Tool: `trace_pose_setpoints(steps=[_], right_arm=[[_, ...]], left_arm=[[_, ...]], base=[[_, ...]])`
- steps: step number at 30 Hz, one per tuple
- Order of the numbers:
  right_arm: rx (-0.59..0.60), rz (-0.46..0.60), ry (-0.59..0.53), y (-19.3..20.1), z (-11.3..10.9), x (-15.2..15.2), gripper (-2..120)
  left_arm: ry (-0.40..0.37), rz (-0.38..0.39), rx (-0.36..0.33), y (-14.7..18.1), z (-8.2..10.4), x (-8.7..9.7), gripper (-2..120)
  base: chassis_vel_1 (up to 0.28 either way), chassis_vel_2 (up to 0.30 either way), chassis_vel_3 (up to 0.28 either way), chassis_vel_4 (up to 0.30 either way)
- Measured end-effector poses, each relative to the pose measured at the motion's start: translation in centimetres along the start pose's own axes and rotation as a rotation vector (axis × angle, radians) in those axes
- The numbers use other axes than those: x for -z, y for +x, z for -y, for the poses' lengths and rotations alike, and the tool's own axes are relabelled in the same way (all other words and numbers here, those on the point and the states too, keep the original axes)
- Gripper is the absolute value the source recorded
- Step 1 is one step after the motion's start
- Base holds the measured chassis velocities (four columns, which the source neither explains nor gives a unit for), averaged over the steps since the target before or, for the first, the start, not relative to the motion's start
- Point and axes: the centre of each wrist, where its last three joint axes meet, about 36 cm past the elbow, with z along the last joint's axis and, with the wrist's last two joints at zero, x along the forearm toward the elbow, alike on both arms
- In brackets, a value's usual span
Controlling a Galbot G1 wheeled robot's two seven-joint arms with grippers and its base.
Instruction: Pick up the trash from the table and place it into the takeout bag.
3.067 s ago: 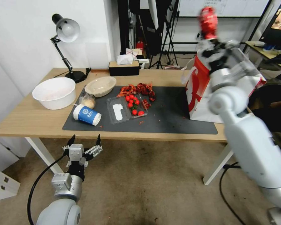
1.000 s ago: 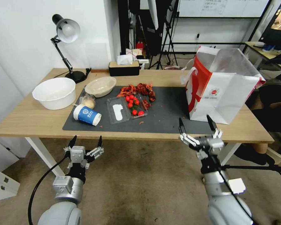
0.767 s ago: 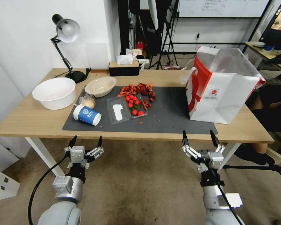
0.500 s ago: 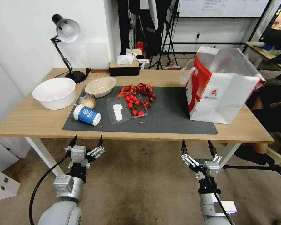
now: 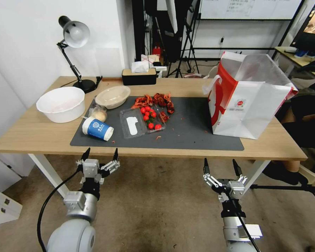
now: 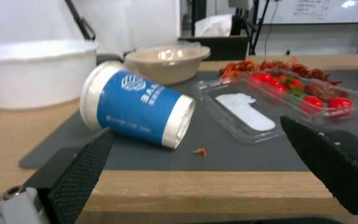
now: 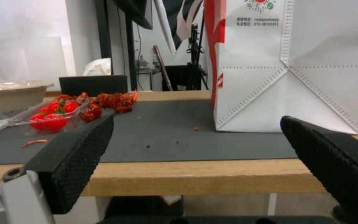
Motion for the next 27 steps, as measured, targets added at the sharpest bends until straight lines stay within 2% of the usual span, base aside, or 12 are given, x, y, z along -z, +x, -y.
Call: trace_pose_setpoints(steps=[7,10,11,13,14,16,18,20,21,24,25,27], right_arm=[[-0.002,0.001,-0.001,-0.1,0.0,0.0,100],[-0.002,0.004,-0.002,-0.2,0.0,0.1,100],[-0.002,0.004,-0.002,-0.2,0.0,0.1,100],[-0.002,0.007,-0.008,-0.3,-0.3,0.3,100],[-0.002,0.007,-0.008,-0.3,-0.3,0.3,100],[-0.003,0.009,-0.01,-0.3,-0.5,0.5,100],[-0.003,0.01,-0.01,-0.3,-0.5,0.5,100],[-0.004,0.011,-0.011,-0.4,-0.6,0.7,100],[-0.004,0.01,-0.011,-0.4,-0.6,0.7,100],[-0.006,0.011,-0.012,-0.6,-0.7,0.8,100],[-0.009,0.013,-0.015,-0.7,-0.9,0.9,100],[-0.01,0.013,-0.016,-0.8,-0.9,0.9,100]], left_arm=[[0.057,-0.018,0.01,-1.4,-0.1,0.4,100],[0.158,-0.087,0.037,-3.2,-0.8,1.6,100],[0.158,-0.087,0.037,-3.2,-0.8,1.6,100],[0.238,-0.134,0.051,-5.1,-1.6,3.3,100],[0.238,-0.134,0.051,-5.1,-1.6,3.3,100],[0.295,-0.151,0.061,-6.6,-2.4,4.6,100],[0.307,-0.152,0.063,-7.0,-2.5,4.9,100],[0.383,-0.176,0.075,-9.1,-3.4,6.9,100],[0.396,-0.185,0.078,-9.5,-3.6,7.3,100],[0.46,-0.242,0.081,-10.8,-4.1,8.6,100],[0.495,-0.295,0.086,-11.7,-4.5,9.4,100],[0.5,-0.315,0.092,-12.1,-4.7,9.6,100]], base=[[0.0,0.0,0.0,0.0],[0.0,0.0,0.0,0.0],[0.0,0.0,0.0,0.0],[0.0,0.0,0.0,0.0],[0.0,0.0,0.0,0.0],[0.0,0.0,0.0,0.0],[0.0,0.0,0.0,0.0],[0.0,0.0,0.0,0.0],[0.0,0.0,0.0,0.0],[0.0,0.0,0.0,0.0],[0.0,0.0,0.0,0.0],[0.0,0.0,0.0,0.0]])
